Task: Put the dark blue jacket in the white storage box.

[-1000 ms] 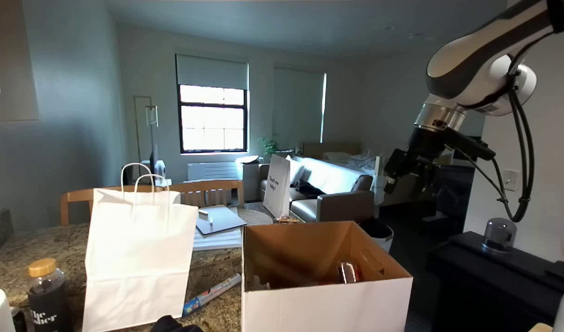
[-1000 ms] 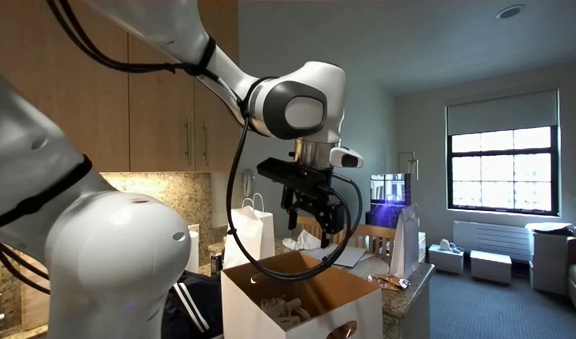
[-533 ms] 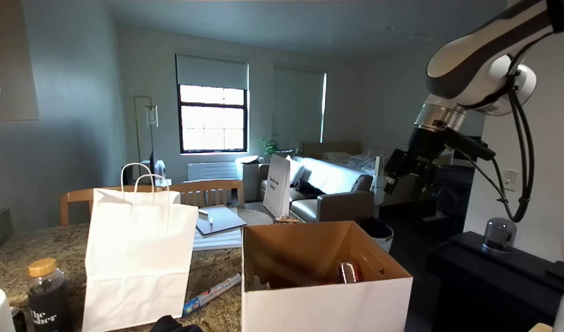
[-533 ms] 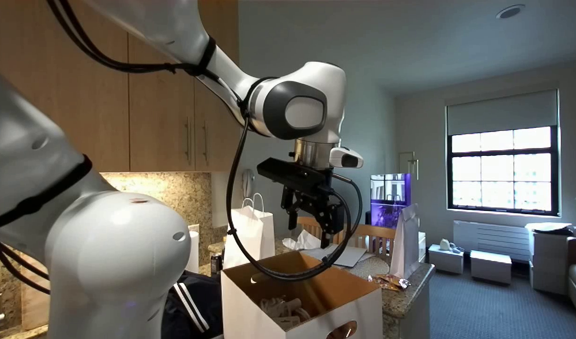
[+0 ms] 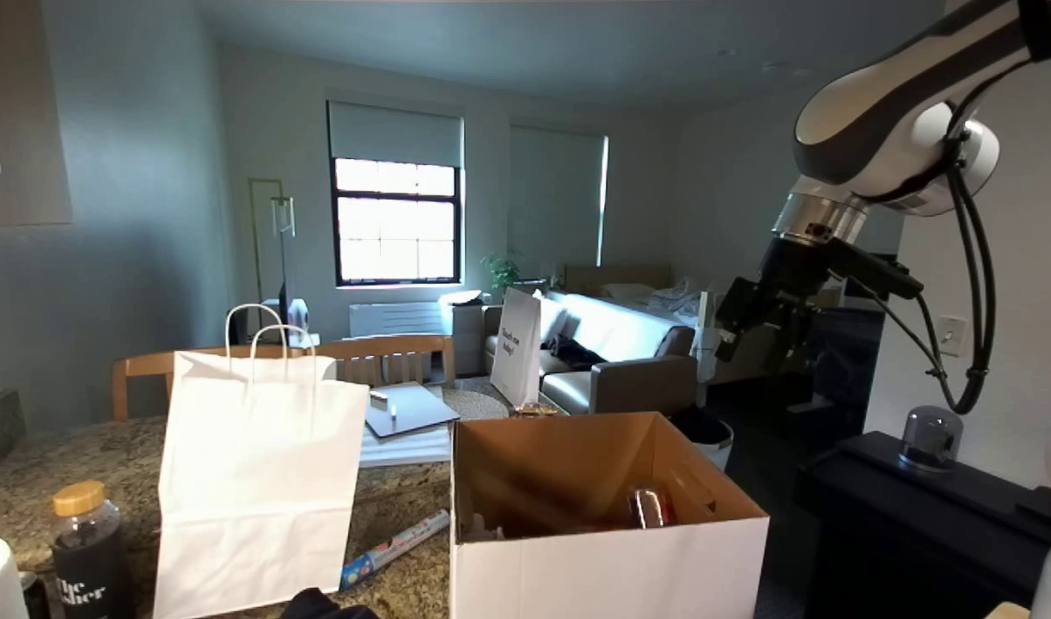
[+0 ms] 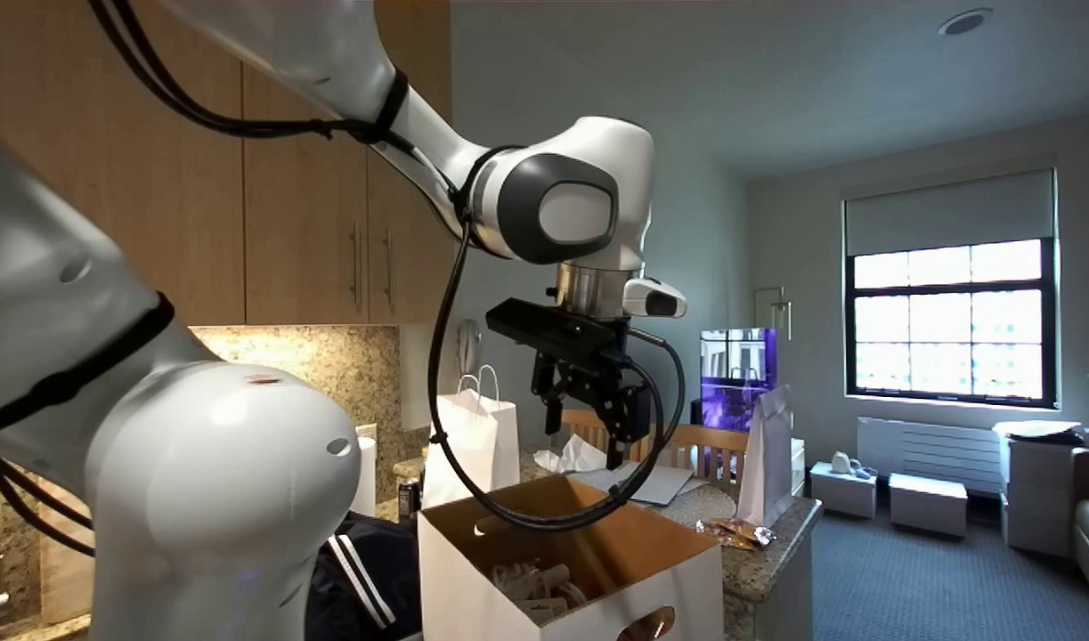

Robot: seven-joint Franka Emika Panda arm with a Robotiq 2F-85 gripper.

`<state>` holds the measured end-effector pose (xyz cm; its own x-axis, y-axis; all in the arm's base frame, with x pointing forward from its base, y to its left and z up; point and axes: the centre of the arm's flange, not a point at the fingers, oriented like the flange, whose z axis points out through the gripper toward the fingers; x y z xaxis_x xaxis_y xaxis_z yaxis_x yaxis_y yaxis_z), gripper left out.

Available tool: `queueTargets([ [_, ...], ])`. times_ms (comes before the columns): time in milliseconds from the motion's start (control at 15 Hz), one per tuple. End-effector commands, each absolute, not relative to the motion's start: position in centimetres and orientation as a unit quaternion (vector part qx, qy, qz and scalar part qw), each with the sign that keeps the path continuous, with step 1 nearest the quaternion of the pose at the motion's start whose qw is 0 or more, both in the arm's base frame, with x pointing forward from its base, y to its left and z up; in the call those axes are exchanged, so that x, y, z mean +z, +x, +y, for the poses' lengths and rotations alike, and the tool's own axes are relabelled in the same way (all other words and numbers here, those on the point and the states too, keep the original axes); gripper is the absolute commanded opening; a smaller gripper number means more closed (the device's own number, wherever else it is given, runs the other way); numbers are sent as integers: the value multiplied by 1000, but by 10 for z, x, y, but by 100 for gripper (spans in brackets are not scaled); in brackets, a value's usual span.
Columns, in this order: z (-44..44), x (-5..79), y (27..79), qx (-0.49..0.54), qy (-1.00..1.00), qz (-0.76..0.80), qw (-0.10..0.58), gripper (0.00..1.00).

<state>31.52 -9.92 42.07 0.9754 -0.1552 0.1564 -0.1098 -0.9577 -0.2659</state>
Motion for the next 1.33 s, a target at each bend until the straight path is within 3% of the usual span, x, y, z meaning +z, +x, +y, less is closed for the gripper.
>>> queueTargets([
  [0,-73,417,319,-91,-987,46,126,100],
  [600,92,363,330,-68,-994,-90,12,100],
  [1267,119,391,359,-83,-990,-117,1,100],
])
